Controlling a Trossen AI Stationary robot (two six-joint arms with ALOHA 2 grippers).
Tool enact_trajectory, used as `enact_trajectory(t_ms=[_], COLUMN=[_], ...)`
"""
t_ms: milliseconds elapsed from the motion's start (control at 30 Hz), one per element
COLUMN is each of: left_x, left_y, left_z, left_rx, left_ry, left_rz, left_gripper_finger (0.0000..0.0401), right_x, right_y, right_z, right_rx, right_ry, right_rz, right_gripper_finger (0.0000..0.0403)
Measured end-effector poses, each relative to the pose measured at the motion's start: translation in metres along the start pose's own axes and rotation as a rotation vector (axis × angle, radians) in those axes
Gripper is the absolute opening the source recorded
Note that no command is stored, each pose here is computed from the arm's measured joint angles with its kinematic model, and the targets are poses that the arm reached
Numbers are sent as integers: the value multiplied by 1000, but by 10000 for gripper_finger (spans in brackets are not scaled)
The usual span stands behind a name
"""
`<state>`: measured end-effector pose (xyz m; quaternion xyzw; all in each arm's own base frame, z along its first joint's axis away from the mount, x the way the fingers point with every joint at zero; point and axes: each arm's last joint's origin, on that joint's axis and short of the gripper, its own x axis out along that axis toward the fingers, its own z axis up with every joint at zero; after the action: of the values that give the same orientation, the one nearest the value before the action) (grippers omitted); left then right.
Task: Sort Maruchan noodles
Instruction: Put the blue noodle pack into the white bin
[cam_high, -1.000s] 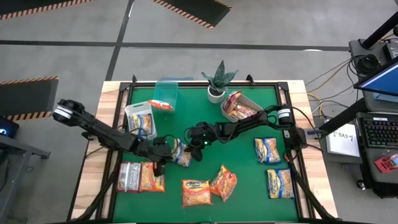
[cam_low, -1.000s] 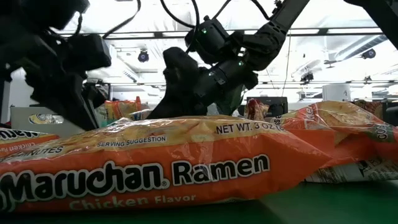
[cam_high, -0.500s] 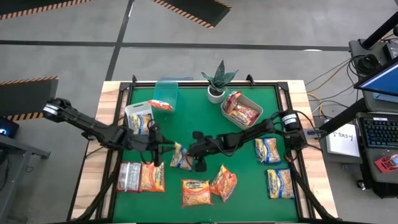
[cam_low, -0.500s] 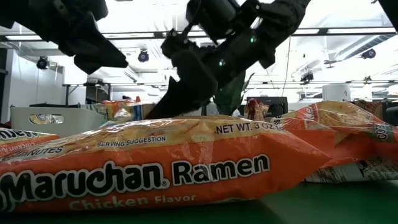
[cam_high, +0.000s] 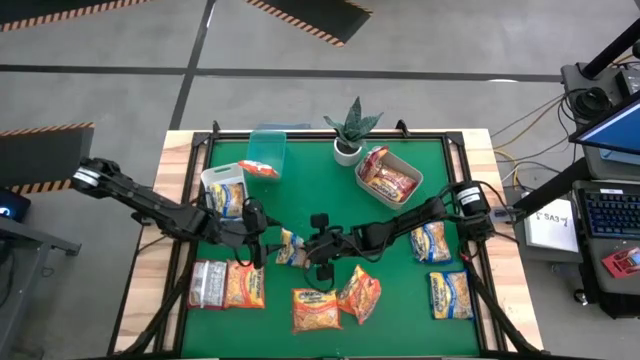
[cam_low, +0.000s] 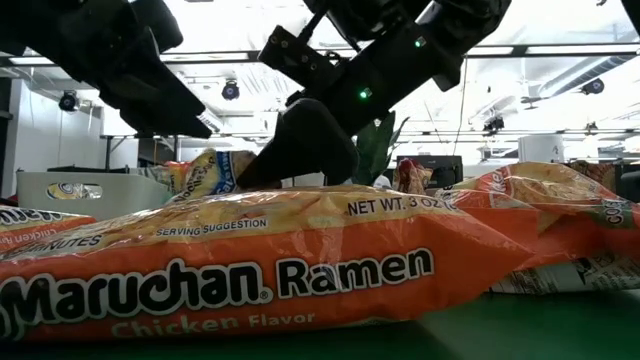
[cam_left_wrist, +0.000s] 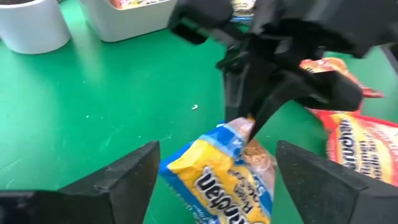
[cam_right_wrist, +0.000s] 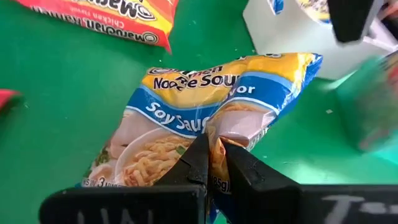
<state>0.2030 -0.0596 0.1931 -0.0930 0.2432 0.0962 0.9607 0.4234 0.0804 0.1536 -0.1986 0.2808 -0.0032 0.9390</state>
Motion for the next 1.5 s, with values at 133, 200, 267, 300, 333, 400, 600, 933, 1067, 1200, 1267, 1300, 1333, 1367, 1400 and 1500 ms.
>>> enact_trajectory(t_ms=[133, 200, 267, 300, 333, 400, 600, 933, 1067, 1200, 1267, 1300, 1333, 1367, 1400, 1500], left_x=[5, 8, 11, 13, 15, 19, 30, 47, 47, 45, 44, 42, 42, 40, 39, 34], left_y=[0, 0, 0, -1, -1, -2, -3, -9, -12, -11, -11, -11, -11, -10, -10, -8], left_z=[-4, -7, -10, -11, -12, -16, -32, -38, -35, -33, -32, -31, -31, -30, -30, -26], left_rx=[2, 6, 4, 1, -4, -14, -36, -8, 12, 21, 23, 27, 31, 35, 41, 42], left_ry=[12, 22, 24, 19, 14, 1, -62, -46, -38, -17, -19, -17, -15, -15, -12, -15], left_rz=[39, 52, 53, 46, 30, -6, -100, -109, -116, -110, -112, -111, -110, -108, -102, -99], left_gripper_finger=[323, 324, 325, 325, 325, 325, 324, 255, 193, 126, 95, 80, 67, 55, 44, 18], right_x=[-4, -5, -6, -6, -6, -7, -7, -7, -7, -7, -6, -7, -7, -7, -9, -15], right_y=[9, 12, 14, 15, 15, 16, 15, 15, 15, 15, 14, 14, 13, 12, 11, 6], right_z=[3, 4, 6, 7, 7, 8, 9, 9, 9, 9, 9, 9, 9, 10, 11, 15], right_rx=[-78, -105, -121, -129, -133, -144, -144, -141, -142, -128, -117, -111, -104, -101, -101, -105], right_ry=[6, 6, 0, -4, -6, -12, -22, -21, -22, -22, -22, -23, -22, -22, -18, -7], right_rz=[-54, -70, -76, -83, -91, -99, -106, -108, -106, -109, -110, -111, -116, -122, -128, -134], right_gripper_finger=[12, 12, 12, 12, 12, 12, 12, 12, 18, 50, 72, 84, 95, 107, 118, 147])
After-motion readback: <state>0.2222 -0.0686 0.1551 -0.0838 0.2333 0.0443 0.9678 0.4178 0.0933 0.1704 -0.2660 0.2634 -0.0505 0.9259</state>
